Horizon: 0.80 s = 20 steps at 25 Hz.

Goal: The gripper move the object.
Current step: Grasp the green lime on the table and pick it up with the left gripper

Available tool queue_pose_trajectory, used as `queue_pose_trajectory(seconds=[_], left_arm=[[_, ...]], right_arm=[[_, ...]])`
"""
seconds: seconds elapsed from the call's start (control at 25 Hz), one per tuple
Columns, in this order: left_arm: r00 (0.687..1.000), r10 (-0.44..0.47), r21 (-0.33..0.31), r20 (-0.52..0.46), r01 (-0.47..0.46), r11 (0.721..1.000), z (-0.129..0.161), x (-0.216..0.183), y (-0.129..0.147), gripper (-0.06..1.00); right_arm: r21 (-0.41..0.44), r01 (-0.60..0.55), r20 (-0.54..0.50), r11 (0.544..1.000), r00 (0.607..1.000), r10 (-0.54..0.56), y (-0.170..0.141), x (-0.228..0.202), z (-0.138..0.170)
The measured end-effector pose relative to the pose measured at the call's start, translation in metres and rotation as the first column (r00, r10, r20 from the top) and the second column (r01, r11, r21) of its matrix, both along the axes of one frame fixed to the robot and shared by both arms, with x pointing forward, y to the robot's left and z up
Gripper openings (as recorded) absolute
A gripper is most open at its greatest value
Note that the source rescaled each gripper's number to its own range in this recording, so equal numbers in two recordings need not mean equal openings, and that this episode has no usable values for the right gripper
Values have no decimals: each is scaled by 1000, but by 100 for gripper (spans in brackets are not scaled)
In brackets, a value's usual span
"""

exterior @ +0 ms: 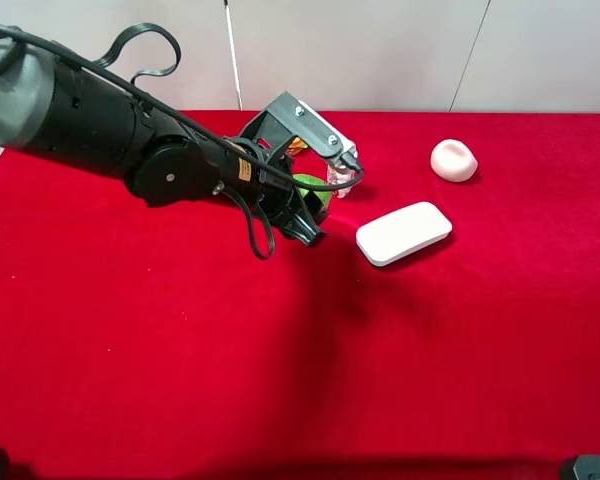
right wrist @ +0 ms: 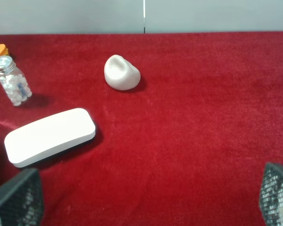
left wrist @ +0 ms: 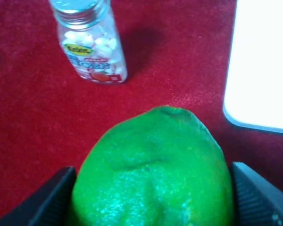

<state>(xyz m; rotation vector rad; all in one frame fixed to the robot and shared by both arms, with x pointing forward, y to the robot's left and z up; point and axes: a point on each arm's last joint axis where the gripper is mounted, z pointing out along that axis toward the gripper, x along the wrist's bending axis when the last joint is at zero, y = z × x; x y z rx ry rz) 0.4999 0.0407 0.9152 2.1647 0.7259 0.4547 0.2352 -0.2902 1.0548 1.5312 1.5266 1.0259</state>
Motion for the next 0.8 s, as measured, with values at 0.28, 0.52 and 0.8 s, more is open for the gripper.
queue_pose_trajectory(seconds=[0.28, 0.52, 0.8], left_arm=[[999, 1, 47, -48, 1, 999, -25, 0, 0, 0], [997, 3, 78, -80, 3, 997, -42, 0, 0, 0], [997, 2, 75, -78, 4, 997, -44, 0, 0, 0]], right_arm=[[0, 0, 0, 1000, 1000, 0, 0, 0, 0], [0, 0, 0, 1000, 1000, 0, 0, 0, 0], [0, 0, 1, 1000, 1000, 0, 0, 0, 0]])
